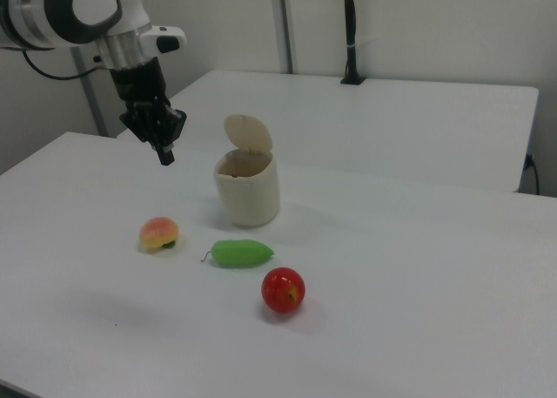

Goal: Close garbage bin
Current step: 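Move the gripper down toward the raised lid of the cream bin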

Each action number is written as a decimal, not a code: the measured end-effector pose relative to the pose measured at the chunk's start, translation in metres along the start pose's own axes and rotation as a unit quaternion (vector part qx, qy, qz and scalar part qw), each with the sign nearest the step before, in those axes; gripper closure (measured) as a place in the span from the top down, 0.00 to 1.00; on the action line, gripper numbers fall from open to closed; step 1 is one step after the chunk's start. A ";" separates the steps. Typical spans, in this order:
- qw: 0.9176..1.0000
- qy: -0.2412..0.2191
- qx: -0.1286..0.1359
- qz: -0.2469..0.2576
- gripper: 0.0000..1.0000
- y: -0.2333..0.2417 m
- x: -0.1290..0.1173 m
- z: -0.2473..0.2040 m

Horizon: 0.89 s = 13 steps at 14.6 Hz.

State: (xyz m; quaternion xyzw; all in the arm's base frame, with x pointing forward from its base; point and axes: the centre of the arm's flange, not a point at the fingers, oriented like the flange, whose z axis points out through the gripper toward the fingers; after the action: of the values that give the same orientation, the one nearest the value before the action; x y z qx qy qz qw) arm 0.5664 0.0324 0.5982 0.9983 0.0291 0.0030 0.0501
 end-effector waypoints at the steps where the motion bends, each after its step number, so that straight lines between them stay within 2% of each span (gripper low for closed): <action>1: 1.000 0.000 0.000 0.000 0.01 0.000 0.000 0.000; 6: 1.000 -0.002 0.001 -0.002 0.01 -0.003 0.005 0.007; 9: 0.999 0.052 0.005 -0.003 0.01 -0.007 0.030 0.014; 13: 0.989 0.145 0.007 0.001 0.01 -0.013 0.072 0.032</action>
State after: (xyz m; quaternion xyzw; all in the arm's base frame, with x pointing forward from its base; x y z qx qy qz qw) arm 0.6373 0.0467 0.5649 0.9877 0.0349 0.1476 0.0387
